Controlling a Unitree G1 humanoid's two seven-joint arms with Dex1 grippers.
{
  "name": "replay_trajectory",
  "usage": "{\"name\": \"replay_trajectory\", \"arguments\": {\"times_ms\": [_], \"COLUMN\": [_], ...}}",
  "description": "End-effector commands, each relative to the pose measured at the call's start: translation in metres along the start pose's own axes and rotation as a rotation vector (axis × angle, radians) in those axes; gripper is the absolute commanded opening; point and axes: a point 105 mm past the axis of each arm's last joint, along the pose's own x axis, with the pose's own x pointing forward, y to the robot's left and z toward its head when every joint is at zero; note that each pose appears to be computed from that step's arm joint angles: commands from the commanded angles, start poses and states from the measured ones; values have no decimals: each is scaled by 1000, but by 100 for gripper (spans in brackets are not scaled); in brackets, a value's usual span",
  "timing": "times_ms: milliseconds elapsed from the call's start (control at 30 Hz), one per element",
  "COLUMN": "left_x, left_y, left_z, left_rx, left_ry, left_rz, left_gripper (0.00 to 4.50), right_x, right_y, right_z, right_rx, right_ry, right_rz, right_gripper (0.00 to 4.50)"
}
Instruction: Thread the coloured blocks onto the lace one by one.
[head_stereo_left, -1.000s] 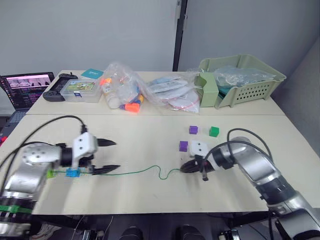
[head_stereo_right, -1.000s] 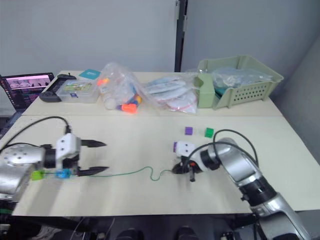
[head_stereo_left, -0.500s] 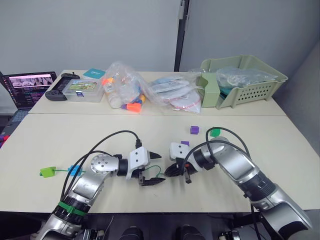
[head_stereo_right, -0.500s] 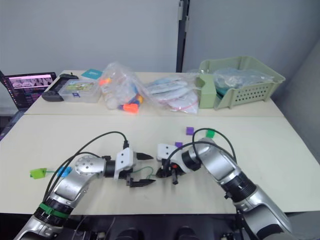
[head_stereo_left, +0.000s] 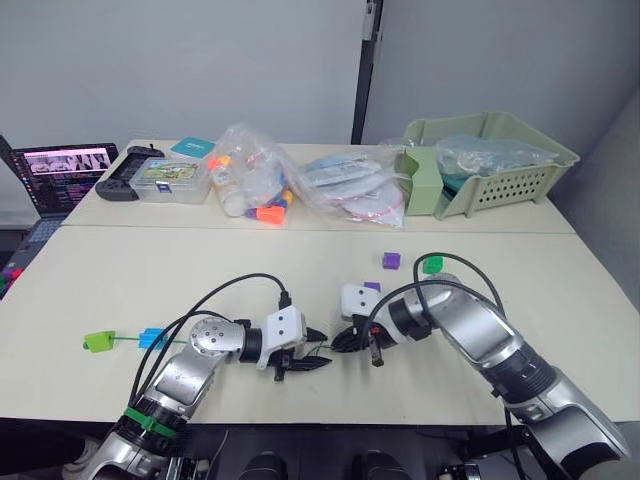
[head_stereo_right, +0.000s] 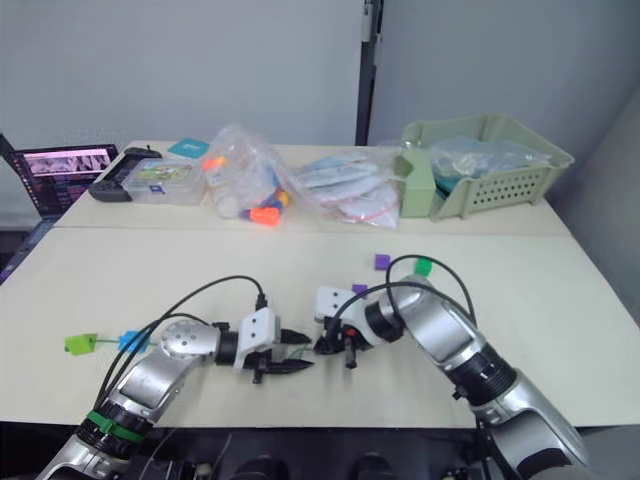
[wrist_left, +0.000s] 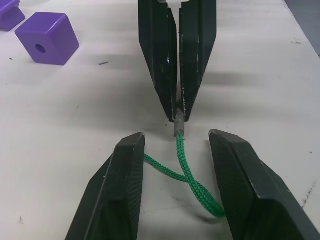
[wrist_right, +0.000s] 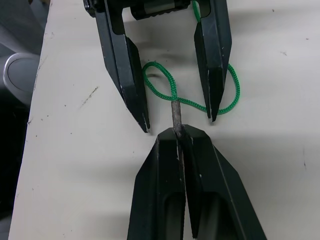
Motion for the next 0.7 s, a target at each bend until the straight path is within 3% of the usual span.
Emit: {"name": "replay_trajectory", "arguments": {"times_ms": [33, 100, 367, 700], "left_x": [0, -1, -2, 2], "left_y": [2, 3, 4, 2], "left_z": [10, 10, 14, 20], "left_rx": [47, 48, 48, 53], "left_ry": [-19, -19, -44, -75], "left_rz": [-2, 1, -9, -15], "left_gripper": [231, 231, 4, 4], "right_x": [-6, -6, -5, -6], "right_y": [-1, -2, 2, 4], "right_z": [6, 6, 5, 3], "right_rx": [-35, -35, -31, -26], "right_ry": [-7, -5, -1, 3], "right_rz": [-6, -10, 7, 12], "right_gripper": [0, 0, 0, 0]}}
